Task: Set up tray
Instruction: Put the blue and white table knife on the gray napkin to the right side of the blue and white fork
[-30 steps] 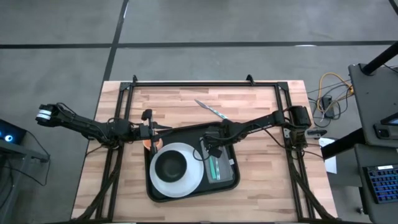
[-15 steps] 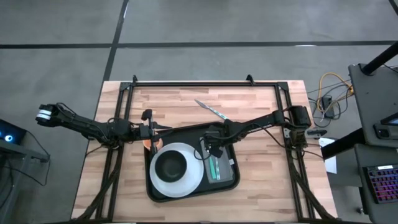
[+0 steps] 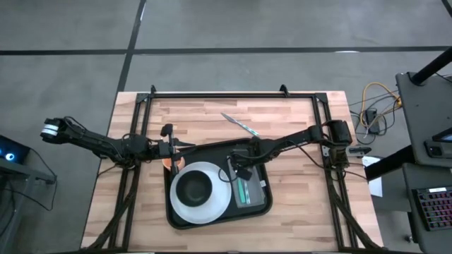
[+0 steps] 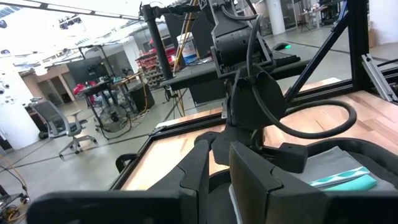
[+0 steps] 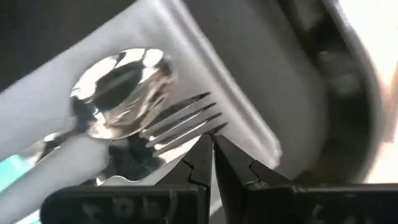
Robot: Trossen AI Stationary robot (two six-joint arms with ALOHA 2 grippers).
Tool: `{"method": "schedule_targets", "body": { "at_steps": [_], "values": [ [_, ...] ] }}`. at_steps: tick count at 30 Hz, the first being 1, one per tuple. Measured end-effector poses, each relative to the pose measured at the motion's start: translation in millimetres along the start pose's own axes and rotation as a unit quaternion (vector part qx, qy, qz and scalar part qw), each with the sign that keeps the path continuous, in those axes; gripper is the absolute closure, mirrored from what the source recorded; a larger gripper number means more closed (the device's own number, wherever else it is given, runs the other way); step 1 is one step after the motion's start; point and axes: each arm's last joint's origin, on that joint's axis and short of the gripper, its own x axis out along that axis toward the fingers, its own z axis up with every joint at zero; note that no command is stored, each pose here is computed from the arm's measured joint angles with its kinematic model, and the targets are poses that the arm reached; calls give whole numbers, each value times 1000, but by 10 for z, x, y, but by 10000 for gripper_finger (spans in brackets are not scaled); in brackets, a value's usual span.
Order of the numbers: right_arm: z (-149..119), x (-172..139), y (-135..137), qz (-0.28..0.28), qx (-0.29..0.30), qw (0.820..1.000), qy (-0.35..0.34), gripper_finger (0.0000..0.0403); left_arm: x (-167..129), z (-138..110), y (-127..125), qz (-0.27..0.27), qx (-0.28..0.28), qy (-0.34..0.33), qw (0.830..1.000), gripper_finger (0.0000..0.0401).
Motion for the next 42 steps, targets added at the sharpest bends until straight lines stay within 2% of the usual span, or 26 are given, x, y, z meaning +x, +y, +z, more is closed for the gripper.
{"method": "schedule_targets", "body": {
  "at_steps": [9, 15, 19, 24, 26, 27, 29, 30, 32, 36, 42],
  "values": [
    [27, -47, -30, -48, 2, 999, -12, 394, 0, 0, 0, 0, 0, 0, 1000, 355],
    [86, -89, -58, -111, -39, 992, -51, 394, 0, -3, -1, -1, 1, 2, 1000, 355],
    [120, -111, -102, -130, -62, 987, -77, 394, 0, -6, -2, -1, -3, 3, 1000, 355],
    [186, -148, -227, -99, -58, 982, -148, 394, -1, -37, -12, -6, -7, 19, 1000, 355],
    [188, -137, -294, -28, -55, 981, -184, 394, -1, -41, -13, -6, -14, 20, 1000, 355],
    [194, -128, -329, 27, -55, 975, -211, 394, -1, -43, -14, -7, -17, 22, 1000, 355],
    [180, -122, -430, 131, -53, 954, -265, 394, -2, -45, -14, -7, -19, 23, 1000, 355],
    [154, -121, -501, 160, -44, 946, -277, 394, -2, -45, -14, -7, -22, 23, 999, 355],
    [108, -137, -657, 159, -20, 949, -272, 394, -2, -45, -14, -7, -28, 23, 999, 355],
    [-29, -188, -892, 87, 12, 971, -221, 394, -2, -54, -17, -8, -34, 27, 999, 355],
    [-72, -270, -1027, 73, 22, 971, -226, 394, -2, -65, -21, -9, -36, 33, 999, 355]
  ]
}}
